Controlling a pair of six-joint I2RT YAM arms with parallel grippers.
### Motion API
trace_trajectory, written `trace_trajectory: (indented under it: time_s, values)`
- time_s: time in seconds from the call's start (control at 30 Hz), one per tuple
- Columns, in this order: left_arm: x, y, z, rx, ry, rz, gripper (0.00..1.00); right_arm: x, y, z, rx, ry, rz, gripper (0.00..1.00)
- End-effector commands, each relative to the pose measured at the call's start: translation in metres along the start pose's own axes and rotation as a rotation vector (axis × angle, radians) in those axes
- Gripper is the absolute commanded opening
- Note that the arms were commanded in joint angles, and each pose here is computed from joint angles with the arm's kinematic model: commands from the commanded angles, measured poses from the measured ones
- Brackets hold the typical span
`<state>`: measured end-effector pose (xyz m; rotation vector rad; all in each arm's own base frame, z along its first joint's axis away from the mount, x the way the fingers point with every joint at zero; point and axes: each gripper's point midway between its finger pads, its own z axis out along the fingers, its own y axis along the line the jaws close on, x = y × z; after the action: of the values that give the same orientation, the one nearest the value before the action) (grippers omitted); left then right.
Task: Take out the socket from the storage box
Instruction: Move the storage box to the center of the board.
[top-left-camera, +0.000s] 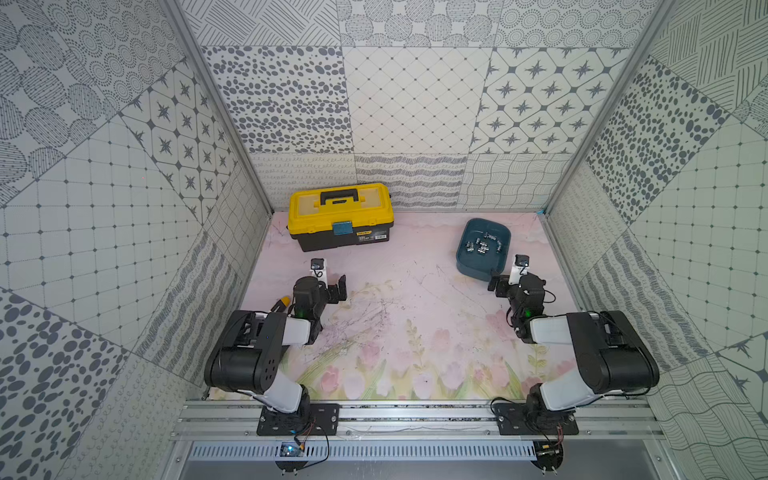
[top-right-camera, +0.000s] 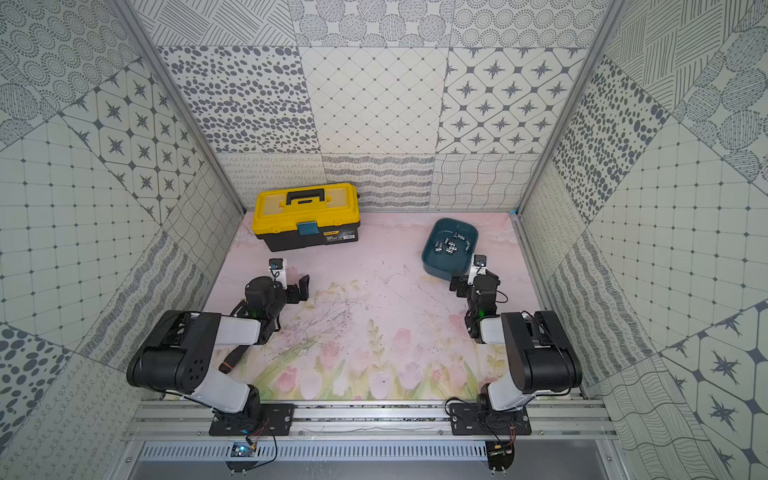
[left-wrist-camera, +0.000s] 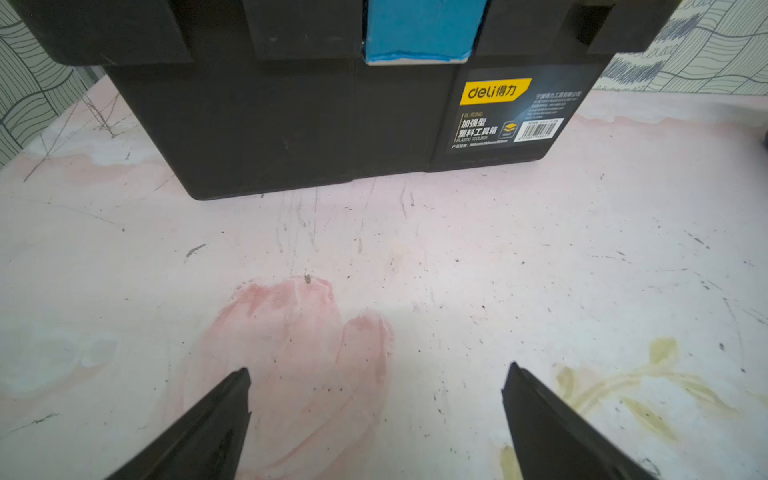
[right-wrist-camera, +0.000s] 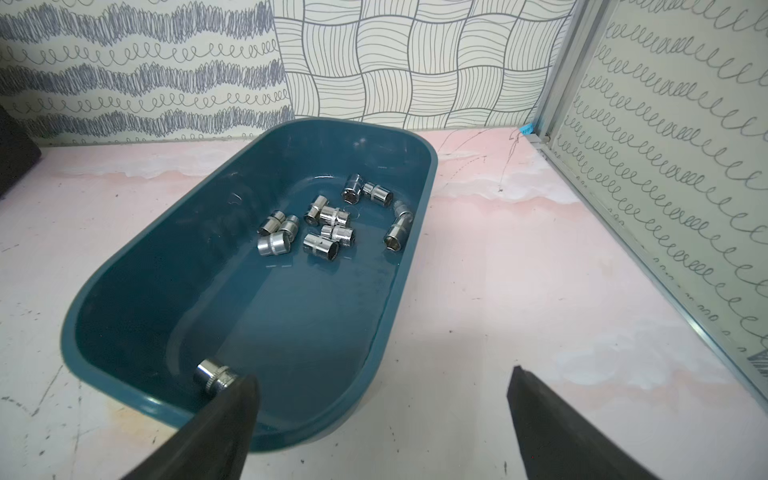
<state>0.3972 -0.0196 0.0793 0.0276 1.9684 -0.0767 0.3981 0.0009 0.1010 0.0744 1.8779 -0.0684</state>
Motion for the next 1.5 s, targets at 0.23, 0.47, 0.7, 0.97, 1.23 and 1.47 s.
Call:
trace_trajectory:
  time_s: [0.23, 0.47, 0.7, 0.97, 1.23, 1.47]
  values:
    - [0.0, 0.001, 0.002, 0.0, 0.003, -0.003, 0.99, -0.007, -0.003, 0.004, 0.017, -0.017, 0.01, 0.99]
    - [-0.001, 0.0, 0.002, 0.002, 0.003, -0.004, 0.99, -0.007, -0.003, 0.004, 0.016, -0.018, 0.009, 0.99]
    - [-0.007, -0.003, -0.005, 0.011, -0.02, 0.009, 0.99, -0.011, -0.008, 0.0, 0.044, -0.032, 0.029, 0.99]
    - [-0.068, -0.033, -0.044, 0.0, -0.09, -0.007, 0.99, -0.056, -0.013, -0.035, 0.056, 0.043, 0.105, 0.99]
    - [-0.114, -0.083, -0.05, 0.115, 0.107, -0.248, 0.99, -0.093, 0.001, -0.064, -0.072, 0.158, 0.295, 0.99]
    - [-0.139, -0.184, -0.055, 0.327, 0.181, -0.204, 0.99, -0.097, 0.003, -0.045, -0.217, 0.381, 0.472, 0.94]
